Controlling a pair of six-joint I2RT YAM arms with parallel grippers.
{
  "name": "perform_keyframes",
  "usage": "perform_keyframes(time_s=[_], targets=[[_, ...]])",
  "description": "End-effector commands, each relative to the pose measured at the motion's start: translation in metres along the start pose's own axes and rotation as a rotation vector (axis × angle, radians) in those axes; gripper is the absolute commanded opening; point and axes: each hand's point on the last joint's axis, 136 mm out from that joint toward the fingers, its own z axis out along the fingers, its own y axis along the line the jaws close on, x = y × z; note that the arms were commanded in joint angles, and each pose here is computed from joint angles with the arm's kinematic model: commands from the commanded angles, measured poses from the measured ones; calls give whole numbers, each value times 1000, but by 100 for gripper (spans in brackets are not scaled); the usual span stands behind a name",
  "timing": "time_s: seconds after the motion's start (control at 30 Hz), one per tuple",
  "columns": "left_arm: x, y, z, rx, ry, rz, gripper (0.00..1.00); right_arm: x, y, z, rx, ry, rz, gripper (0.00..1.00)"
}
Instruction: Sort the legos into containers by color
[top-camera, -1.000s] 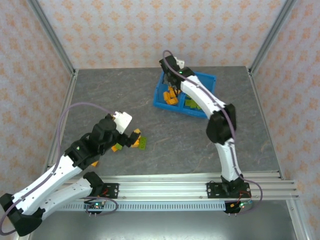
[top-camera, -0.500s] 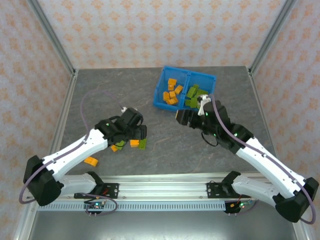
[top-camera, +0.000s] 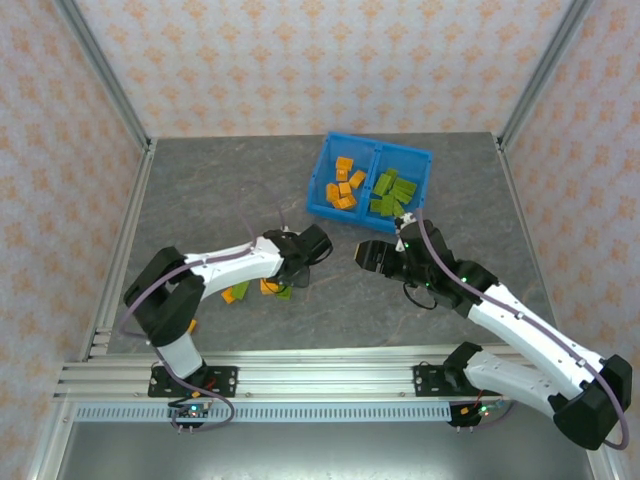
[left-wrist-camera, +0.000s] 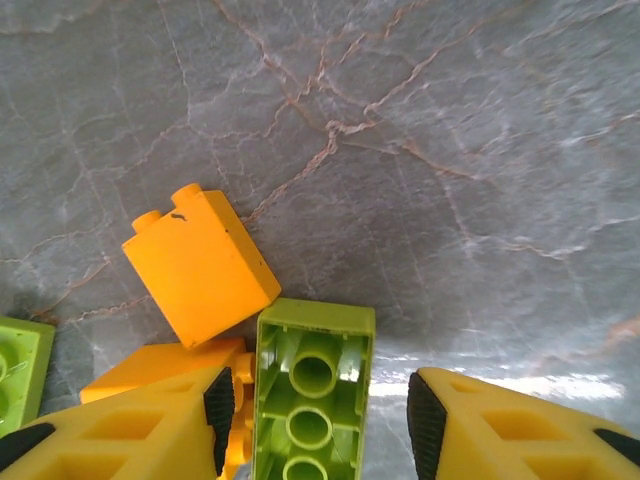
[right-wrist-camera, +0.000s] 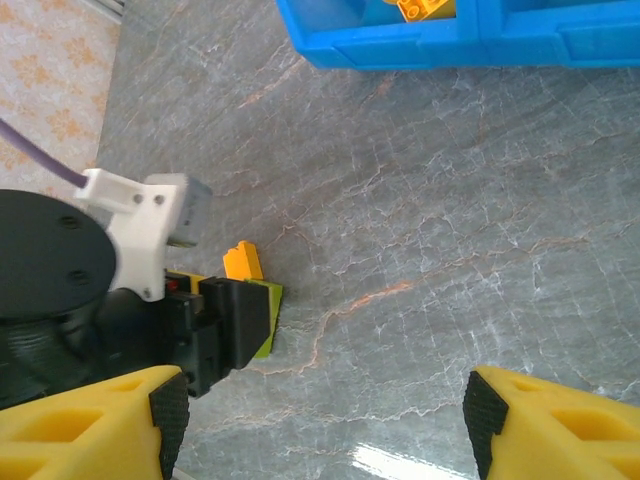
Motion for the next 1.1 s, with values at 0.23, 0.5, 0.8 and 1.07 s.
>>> perform_keyframes(time_s=[0.23, 0.5, 0.8, 1.07], targets=[[13, 5, 19, -30, 10, -3, 49, -4, 7, -2, -24, -10, 51, 74], [30, -15, 27, 60, 66, -23, 44, -7, 8, -7, -3, -12, 65, 74], [25, -21, 15, 100, 48, -44, 31, 10, 3, -19, 9, 62, 63, 74], [-45, -54, -72, 323, -167, -84, 23, 20, 6, -38, -43, 79, 78, 74]])
